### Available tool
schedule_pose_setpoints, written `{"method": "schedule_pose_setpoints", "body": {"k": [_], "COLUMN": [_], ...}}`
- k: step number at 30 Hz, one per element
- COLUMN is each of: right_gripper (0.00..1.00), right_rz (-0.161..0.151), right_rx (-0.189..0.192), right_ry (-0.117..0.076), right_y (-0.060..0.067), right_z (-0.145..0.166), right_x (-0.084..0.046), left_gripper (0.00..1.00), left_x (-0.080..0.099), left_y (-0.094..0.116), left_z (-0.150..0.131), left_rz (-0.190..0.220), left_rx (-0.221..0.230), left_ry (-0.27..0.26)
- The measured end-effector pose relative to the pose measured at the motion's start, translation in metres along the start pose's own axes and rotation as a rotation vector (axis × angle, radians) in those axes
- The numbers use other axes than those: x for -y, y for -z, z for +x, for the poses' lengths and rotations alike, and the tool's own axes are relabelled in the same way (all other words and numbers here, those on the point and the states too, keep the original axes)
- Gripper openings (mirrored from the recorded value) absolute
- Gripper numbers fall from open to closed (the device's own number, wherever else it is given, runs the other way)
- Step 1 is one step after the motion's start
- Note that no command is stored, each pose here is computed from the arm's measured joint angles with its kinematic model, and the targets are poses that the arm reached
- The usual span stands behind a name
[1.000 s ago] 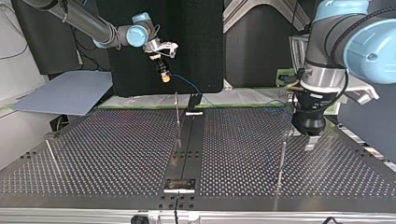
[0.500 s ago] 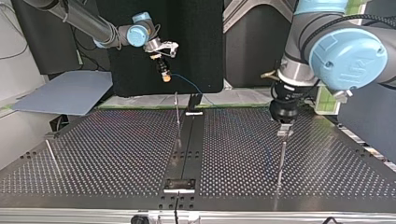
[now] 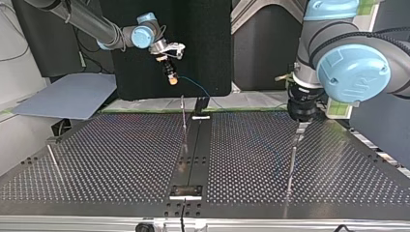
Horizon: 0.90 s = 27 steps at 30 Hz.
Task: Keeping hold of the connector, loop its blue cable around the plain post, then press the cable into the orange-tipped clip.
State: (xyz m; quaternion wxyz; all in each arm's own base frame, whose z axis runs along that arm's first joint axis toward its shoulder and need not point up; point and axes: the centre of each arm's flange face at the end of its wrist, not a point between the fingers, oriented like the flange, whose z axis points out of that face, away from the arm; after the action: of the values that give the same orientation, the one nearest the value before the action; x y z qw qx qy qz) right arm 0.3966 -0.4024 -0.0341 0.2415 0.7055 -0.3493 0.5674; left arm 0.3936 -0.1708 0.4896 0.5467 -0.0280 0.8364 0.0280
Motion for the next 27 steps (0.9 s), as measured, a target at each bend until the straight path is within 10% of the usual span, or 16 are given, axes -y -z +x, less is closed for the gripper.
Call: {"method": "schedule_pose_setpoints", "body": {"k": [27], "right_gripper": [0.11], "right_rz": [0.01], "right_rx": [0.005], "right_ry": [0.001], "right_y": [0.0009], "right_z": [-0.001], "right_x": [0.0049], "left_gripper": [0.98], "left_x": [-0.0096], "left_y": [0.003], "left_z": [0.0003], "left_rz": [-0.118], "left_rx": [0.006], "left_ry": [0.0]}}
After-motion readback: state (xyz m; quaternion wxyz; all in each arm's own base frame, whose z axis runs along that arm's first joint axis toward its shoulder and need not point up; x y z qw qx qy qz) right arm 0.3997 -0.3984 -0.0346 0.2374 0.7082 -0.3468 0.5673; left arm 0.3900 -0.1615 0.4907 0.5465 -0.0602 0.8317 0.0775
